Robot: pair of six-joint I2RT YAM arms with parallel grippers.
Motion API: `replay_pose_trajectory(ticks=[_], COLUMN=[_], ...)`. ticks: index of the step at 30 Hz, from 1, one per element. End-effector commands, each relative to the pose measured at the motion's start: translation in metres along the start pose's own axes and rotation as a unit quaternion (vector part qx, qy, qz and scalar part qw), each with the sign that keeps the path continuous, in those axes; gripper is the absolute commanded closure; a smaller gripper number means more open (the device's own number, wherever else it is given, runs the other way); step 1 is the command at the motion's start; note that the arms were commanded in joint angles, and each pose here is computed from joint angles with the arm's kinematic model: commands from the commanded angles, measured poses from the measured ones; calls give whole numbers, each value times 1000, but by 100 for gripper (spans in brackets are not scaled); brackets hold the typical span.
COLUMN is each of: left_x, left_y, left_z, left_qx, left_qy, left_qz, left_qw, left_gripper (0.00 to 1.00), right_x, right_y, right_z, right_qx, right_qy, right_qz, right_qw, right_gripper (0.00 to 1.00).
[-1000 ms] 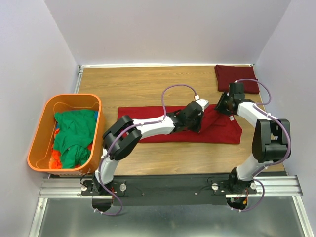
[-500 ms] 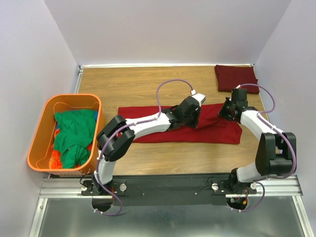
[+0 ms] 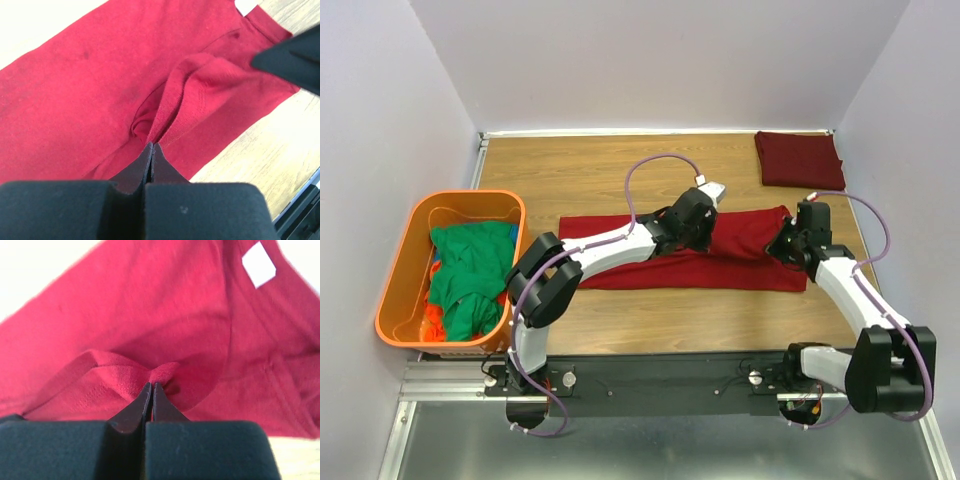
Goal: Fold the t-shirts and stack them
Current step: Fold the tshirt
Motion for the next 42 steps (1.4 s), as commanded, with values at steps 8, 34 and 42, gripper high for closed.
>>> replay_pose_trajectory(ticks=[8, 34, 42], left_x=[10, 29, 13], left_y=[22, 38, 27], left_z=[-1, 14, 25], left_qx=[27, 17, 8], left_qy=[50, 35, 27], left_qz=[43, 66, 55], left_qw=[997, 997, 998], left_gripper=[100, 86, 81], right_x=[-19, 10, 22], right_y=[39, 40, 55], right_z=[-16, -37, -49], right_qx=[54, 76, 101], right_qy=[-4, 86, 114], right_qz=[39, 11, 25], right_qw=[998, 993, 988], right_gripper=[96, 62, 62])
Point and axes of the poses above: each gripper's point midway between its finger pads, its own x axis out along the fingers, its own z axis along the line the jaws close on, y = z × x, the point moved 8 cm from there along -x, back along the fingers, and after that the axes turned 7 degrees about x, right-handed, at the moved point
